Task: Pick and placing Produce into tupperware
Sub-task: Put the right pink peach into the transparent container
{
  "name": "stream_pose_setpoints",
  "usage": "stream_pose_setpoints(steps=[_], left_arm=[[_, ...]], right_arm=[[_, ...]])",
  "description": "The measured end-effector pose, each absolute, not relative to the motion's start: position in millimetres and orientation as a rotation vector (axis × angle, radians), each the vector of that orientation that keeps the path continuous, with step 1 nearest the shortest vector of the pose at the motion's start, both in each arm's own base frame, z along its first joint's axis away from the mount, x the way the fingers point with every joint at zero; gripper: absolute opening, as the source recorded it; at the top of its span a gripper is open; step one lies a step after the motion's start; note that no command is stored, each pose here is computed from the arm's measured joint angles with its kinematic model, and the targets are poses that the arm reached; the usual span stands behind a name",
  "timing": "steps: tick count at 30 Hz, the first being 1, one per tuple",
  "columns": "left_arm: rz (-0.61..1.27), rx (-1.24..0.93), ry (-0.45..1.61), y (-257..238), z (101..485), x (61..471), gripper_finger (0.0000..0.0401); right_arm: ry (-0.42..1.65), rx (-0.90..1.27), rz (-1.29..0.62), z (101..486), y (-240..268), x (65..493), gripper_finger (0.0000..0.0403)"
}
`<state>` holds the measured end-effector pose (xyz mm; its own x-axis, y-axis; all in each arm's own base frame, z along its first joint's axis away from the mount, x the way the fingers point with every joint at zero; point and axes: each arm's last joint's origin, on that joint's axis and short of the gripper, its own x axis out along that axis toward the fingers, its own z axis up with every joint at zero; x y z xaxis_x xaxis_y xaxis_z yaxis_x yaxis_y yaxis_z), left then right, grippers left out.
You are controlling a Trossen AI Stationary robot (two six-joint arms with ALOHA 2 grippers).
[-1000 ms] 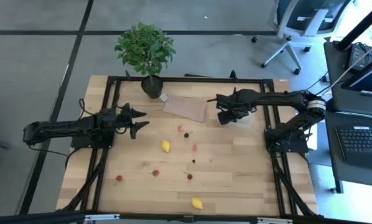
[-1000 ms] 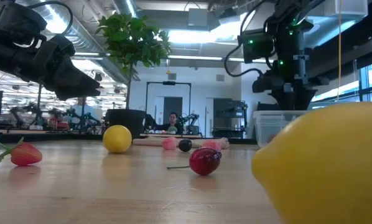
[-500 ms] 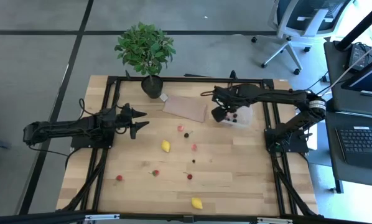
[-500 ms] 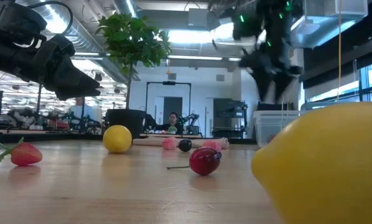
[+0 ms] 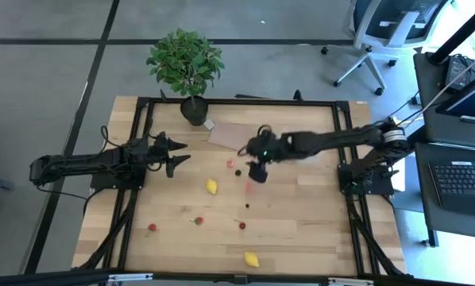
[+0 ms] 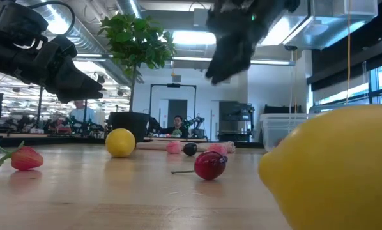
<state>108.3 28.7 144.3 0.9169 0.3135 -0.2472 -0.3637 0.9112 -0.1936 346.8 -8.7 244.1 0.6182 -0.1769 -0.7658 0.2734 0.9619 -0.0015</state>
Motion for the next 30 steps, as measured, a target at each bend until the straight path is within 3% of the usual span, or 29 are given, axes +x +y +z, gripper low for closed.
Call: stream_pose_setpoints(steps=[13,20,30], left_arm=[[0.347,-0.24,0.214,28.5,144.3,108.4,0.0231],[0.347,-0.24,0.215,28.5,144.3,108.4,0.0231],[0.347,-0.24,0.215,28.5,144.3,108.4,0.0231]], right_arm=[[1.081,0.069,-0.144,147.8,44.4,372.0,0.0256],[1.119,0.073,-0.123,135.4,53.5,372.1,0.0253],[1.22,0.082,-0.16,132.0,51.9,363.0,0.0203]])
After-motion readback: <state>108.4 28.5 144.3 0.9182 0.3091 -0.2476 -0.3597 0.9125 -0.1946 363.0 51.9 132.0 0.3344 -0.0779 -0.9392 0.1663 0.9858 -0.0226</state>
